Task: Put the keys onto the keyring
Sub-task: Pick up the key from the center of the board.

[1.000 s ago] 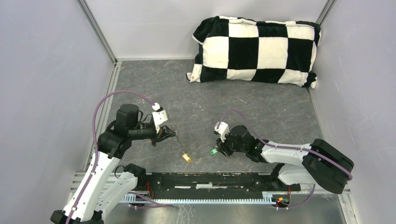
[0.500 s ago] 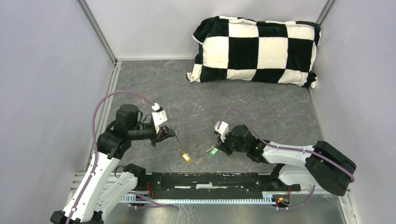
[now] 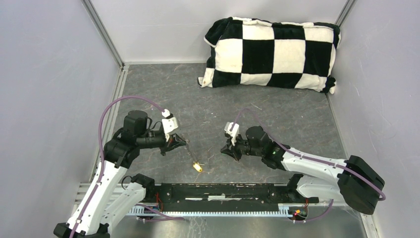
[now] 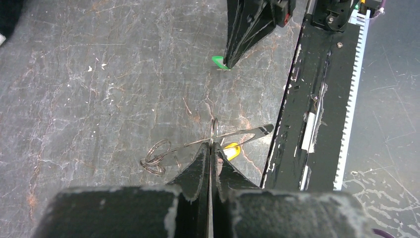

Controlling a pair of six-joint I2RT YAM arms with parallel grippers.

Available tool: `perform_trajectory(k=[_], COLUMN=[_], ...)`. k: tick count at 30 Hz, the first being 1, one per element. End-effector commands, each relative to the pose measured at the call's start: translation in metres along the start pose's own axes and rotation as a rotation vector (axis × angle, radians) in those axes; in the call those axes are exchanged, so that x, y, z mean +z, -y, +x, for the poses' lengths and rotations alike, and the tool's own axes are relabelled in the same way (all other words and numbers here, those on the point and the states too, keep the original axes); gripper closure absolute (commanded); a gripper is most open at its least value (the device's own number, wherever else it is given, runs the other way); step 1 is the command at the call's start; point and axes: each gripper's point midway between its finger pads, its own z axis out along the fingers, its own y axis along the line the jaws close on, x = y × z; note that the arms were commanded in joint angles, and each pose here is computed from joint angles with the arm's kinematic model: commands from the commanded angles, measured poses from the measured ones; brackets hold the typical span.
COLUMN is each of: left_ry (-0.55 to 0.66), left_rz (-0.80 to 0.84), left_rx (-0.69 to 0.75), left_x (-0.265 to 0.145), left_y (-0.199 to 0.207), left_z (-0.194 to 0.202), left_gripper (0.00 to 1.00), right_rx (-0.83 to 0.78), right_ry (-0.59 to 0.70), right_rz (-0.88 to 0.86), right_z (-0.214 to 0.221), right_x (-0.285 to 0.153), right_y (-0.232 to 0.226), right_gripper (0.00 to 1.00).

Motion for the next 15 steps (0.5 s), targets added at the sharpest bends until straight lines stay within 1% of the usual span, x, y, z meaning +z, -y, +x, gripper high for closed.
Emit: perform_trajectory(k=[1,10,15], left_ry=[0.038,0.018,0.018], left_rz=[0.026,0.044,0.051], left_rx=[0.024,-0.030,-0.047], left_x=[-0.001,0.004,0.004], left_y=[0.003,0.004,0.005], left_z=[-0.014,-0.007,-0.007], left_gripper=[0.98,0.98,0.98], right_rx=[-0.086,-0.159,-0.187], right_ry=[0.145,0.221,0.246], right_rz=[-0.114,-0.156,-0.172], right_z=[-0.081,-0.143,-0.167], right_x=[-0.005,0.000,0.005], right_y=[-0.031,-0.058,-0.071], right_gripper=[1.00,1.00,1.00])
